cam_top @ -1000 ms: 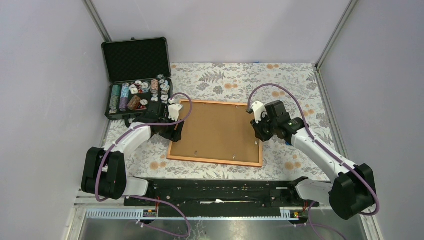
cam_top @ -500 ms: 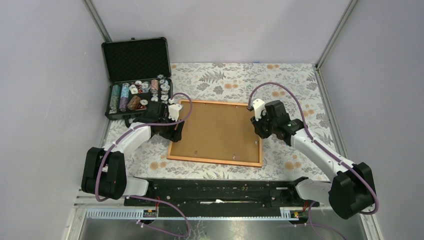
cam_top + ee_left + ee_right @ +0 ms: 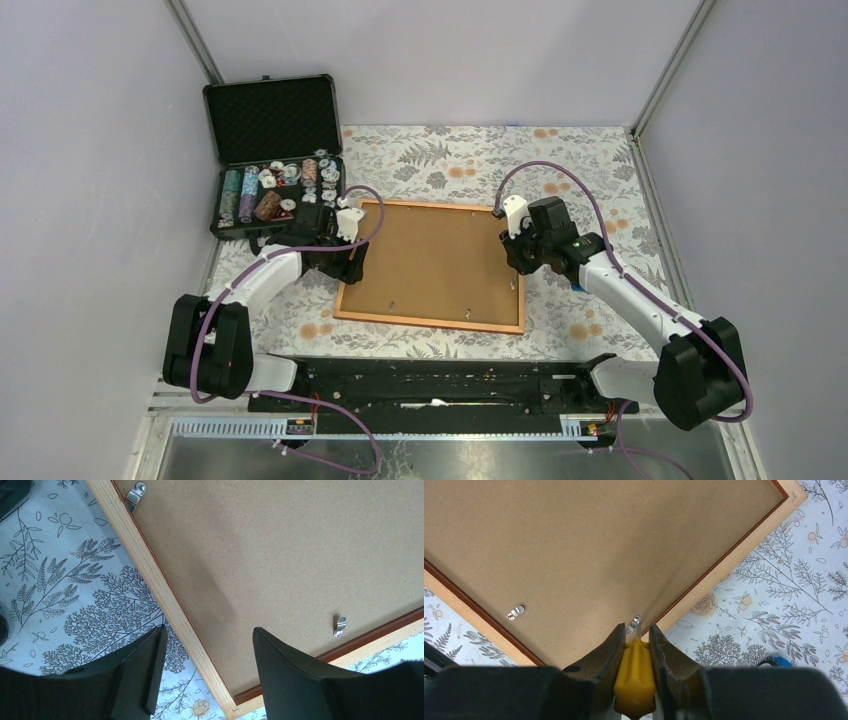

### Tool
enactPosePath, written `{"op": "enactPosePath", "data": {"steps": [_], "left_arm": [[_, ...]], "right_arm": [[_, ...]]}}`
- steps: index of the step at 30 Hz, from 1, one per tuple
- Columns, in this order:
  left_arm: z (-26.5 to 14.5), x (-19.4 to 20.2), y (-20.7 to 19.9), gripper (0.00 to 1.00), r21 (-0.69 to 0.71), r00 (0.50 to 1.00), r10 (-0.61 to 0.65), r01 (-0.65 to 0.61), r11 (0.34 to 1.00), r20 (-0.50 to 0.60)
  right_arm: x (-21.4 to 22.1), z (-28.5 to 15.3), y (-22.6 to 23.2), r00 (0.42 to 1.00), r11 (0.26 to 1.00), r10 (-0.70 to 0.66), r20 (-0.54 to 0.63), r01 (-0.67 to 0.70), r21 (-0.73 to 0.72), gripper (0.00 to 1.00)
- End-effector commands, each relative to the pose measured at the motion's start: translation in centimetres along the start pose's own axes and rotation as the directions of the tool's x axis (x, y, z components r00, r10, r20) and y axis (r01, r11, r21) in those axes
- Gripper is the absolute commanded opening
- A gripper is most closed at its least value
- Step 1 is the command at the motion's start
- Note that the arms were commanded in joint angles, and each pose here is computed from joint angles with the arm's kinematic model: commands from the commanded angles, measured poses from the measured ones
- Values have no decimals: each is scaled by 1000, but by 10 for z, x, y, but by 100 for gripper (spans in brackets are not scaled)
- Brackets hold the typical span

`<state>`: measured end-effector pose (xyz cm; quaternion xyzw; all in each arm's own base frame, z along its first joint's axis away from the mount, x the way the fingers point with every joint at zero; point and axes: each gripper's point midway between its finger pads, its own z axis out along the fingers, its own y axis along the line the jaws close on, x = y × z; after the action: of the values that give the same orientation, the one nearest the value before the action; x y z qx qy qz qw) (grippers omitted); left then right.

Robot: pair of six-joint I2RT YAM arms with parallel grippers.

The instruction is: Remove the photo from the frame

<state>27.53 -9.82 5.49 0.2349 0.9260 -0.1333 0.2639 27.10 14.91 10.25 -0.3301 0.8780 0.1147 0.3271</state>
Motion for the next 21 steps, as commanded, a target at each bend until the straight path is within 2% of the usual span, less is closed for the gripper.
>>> {"op": "enactPosePath", "data": {"steps": [1,21], "left_arm": [[-3,-14,2,69,-3,998,29,-29,1000,59],[-2,-14,2,69,-5,998,27,-27,1000,55]], "right_arm": [[10,-5,24,998,993,34,-55,-40,-114,0],[22,-15,31,996,989,9,-94,-22,-145,0]]}}
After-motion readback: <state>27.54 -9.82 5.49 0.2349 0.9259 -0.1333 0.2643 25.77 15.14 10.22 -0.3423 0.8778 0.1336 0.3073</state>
